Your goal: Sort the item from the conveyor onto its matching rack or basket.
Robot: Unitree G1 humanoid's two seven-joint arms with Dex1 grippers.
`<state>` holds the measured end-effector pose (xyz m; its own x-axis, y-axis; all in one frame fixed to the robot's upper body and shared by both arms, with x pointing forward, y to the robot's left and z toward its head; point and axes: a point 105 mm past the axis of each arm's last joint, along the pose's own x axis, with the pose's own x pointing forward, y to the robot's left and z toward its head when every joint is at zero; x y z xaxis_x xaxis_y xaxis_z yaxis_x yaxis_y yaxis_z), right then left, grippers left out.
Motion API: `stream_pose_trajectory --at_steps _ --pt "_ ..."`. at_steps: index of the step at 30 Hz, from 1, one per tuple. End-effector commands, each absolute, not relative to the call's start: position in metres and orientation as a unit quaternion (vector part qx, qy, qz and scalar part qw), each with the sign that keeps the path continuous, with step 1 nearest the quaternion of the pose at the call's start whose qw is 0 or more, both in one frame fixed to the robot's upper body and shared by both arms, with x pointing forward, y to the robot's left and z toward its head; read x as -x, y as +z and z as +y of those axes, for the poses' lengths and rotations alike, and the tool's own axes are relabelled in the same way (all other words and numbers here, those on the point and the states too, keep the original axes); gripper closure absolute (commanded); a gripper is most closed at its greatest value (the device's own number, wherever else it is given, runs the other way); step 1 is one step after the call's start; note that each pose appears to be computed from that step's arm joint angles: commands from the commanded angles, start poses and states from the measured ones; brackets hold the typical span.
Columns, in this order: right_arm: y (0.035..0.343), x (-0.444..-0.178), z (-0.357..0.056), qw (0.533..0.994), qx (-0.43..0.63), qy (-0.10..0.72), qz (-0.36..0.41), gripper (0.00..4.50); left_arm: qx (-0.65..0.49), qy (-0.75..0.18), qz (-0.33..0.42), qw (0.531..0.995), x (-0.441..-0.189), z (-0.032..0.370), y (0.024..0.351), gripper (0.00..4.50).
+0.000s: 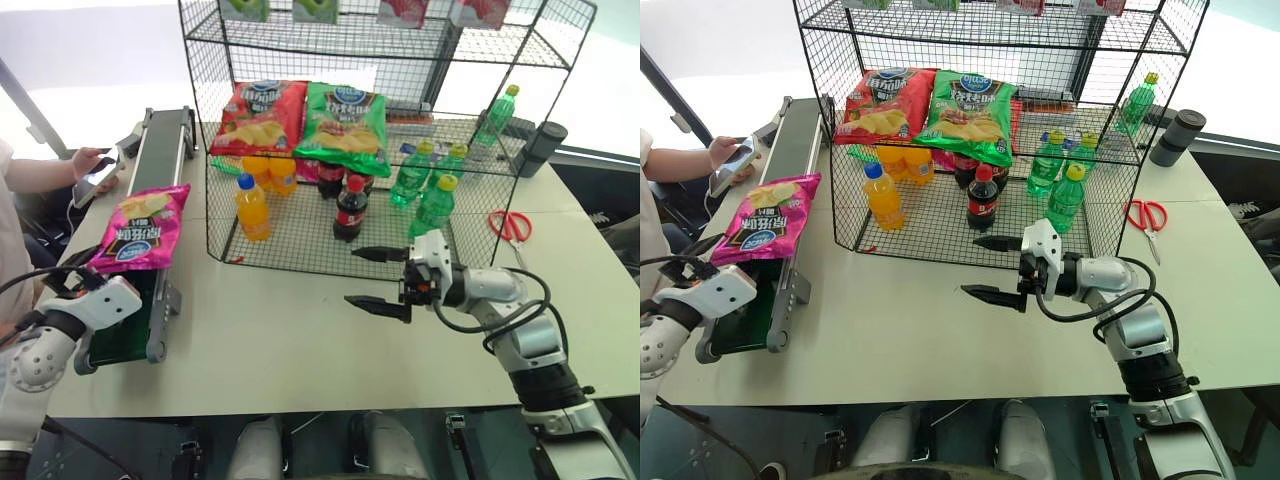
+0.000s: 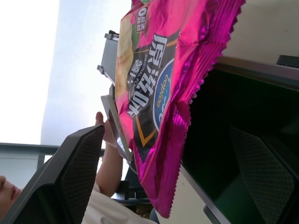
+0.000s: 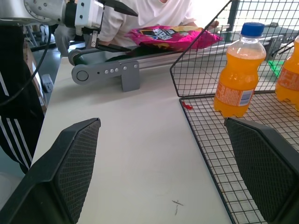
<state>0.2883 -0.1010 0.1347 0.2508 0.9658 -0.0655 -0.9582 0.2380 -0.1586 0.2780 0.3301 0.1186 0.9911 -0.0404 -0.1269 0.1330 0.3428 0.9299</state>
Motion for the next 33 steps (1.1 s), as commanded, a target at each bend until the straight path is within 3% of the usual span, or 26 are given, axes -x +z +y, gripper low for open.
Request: stream_pose_trajectory --at_steps 1,10,13,20,27,33 --pt "0.149 -0.286 -0.101 0.785 0.095 0.611 -0.049 0.08 -0.581 -0.054 0.025 0.812 -0.282 0.327 0.127 0.00" --pt "0.148 -0.285 -0.104 0.788 0.099 0.606 -0.044 0.08 -0.576 -0.070 0.024 0.814 -0.286 0.320 0.123 0.00" --pt "0.147 -0.285 -0.105 0.789 0.103 0.604 -0.043 0.00 -0.566 -0.079 0.025 0.820 -0.287 0.317 0.122 0.86" --pt "0.147 -0.288 -0.107 0.792 0.107 0.599 -0.043 0.00 -0.569 -0.081 0.021 0.818 -0.287 0.315 0.123 4.34" --pt "0.146 -0.289 -0.107 0.793 0.110 0.598 -0.041 0.00 -0.555 -0.061 0.010 0.830 -0.287 0.320 0.134 4.44" --pt "0.146 -0.291 -0.107 0.794 0.115 0.596 -0.041 0.00 -0.402 -0.052 -0.065 0.912 -0.277 0.331 0.195 4.44"
